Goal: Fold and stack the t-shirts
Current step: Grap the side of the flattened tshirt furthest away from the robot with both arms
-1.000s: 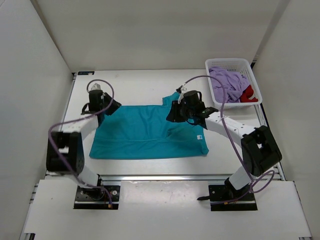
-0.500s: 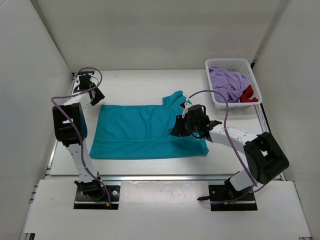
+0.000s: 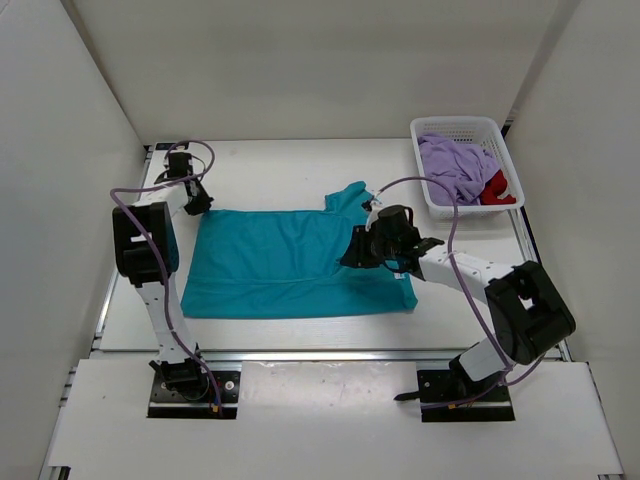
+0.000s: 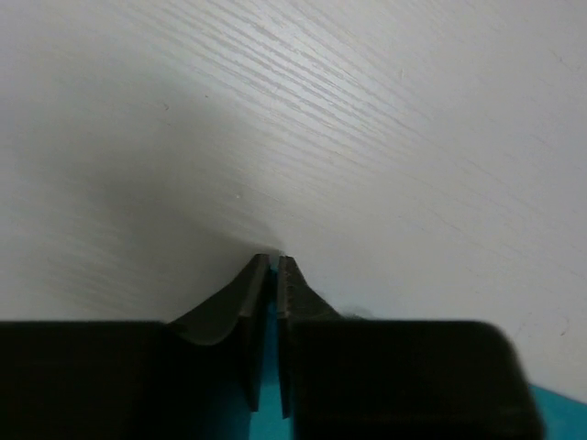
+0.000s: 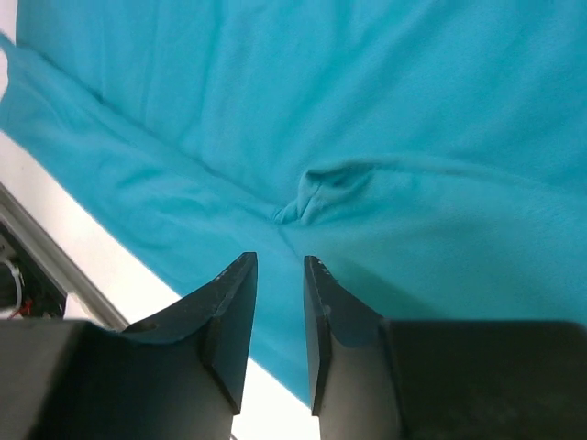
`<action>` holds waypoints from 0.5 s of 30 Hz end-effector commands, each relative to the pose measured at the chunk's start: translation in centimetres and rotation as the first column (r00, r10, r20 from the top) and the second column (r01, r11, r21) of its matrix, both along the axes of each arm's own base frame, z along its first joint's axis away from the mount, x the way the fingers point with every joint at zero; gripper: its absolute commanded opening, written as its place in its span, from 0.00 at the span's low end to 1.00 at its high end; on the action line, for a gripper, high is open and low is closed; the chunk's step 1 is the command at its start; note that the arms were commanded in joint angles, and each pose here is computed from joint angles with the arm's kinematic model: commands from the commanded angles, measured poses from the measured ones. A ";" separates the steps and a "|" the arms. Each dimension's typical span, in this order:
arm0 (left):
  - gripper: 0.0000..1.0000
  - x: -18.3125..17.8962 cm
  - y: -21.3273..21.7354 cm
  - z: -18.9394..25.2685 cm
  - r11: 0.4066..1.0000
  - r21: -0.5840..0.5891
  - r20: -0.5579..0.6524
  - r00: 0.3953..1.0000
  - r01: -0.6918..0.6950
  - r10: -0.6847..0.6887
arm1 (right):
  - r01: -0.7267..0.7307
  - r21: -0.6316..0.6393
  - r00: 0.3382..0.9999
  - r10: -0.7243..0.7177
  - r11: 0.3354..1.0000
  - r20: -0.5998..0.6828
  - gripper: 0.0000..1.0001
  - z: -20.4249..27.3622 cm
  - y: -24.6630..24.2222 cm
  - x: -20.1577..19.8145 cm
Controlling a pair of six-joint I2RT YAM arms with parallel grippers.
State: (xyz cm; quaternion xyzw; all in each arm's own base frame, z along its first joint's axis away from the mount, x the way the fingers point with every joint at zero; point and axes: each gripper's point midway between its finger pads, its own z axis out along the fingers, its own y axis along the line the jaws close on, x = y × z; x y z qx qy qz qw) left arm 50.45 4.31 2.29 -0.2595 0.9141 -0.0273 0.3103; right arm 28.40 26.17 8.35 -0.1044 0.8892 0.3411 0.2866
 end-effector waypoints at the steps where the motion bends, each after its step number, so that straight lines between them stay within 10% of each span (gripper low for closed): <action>1: 0.14 0.0 0.3 1.1 1.000 0.017 0.016 1.000 -0.005 0.004 | 0.053 0.060 0.992 -0.060 0.997 0.113 0.26 3.4 0.4 4.2; 15: 0.00 -0.5 0.2 4.5 0.998 -0.035 0.143 0.988 -0.051 0.055 | 0.435 -0.117 0.889 -0.404 0.893 0.217 0.38 2.6 -8.8 22.8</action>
